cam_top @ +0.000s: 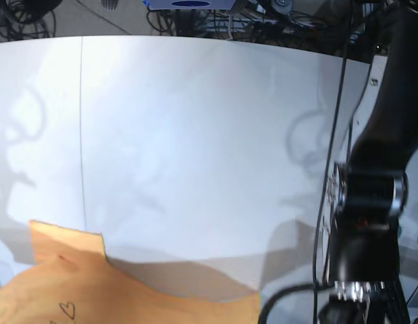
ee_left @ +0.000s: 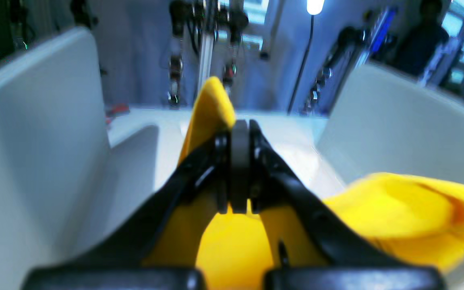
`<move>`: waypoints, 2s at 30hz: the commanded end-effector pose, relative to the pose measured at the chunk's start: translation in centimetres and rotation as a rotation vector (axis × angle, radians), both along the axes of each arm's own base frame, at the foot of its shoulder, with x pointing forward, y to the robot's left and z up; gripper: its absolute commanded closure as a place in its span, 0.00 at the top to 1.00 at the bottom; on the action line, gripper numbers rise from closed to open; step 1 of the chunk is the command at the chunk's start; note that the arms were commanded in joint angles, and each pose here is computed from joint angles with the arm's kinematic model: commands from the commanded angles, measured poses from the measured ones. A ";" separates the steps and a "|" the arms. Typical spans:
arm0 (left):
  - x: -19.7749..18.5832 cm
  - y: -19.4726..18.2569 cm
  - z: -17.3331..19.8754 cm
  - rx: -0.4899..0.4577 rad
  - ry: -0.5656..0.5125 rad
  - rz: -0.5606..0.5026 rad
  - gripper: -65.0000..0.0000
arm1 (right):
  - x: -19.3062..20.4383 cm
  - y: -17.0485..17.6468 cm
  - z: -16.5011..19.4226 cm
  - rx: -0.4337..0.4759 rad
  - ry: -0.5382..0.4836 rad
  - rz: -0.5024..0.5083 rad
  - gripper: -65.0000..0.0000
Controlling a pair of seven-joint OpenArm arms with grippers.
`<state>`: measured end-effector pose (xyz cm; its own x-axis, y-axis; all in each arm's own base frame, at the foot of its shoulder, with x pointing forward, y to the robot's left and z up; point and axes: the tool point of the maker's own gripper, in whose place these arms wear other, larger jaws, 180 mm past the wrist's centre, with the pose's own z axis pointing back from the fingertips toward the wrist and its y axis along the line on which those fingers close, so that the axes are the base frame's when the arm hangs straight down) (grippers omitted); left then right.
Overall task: Layout the t-shirt on the table in an organized manner, then fold the t-shirt properly
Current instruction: 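Lift the shirt with both grippers and swing it across the table, then drag the held shirt edge away from the robot with both grippers, flattening it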
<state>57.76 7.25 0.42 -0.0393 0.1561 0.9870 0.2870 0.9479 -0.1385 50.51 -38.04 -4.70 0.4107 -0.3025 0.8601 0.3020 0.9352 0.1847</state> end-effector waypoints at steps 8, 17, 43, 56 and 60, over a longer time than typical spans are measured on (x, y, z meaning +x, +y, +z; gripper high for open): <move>-6.2 2.7 -15.5 0.071 0.197 0.011 0.00 | -7.1 2.1 -13.9 0.047 0.240 0.028 0.00; -16.4 4.3 -34.6 0.109 0.599 0.015 0.00 | -18.3 3.6 -31.8 0.168 0.516 -0.042 0.00; -21.8 6.1 -45.2 0.280 0.704 0.100 0.00 | -14.1 2.0 -41.3 -0.003 0.648 -0.033 0.10; -22.7 6.2 -46.0 0.286 0.725 0.099 0.00 | -20.1 2.2 -38.4 0.038 0.512 -0.046 0.36; -22.6 6.1 -45.9 0.284 0.722 0.098 0.00 | -20.3 2.8 -40.2 0.070 0.548 0.019 0.59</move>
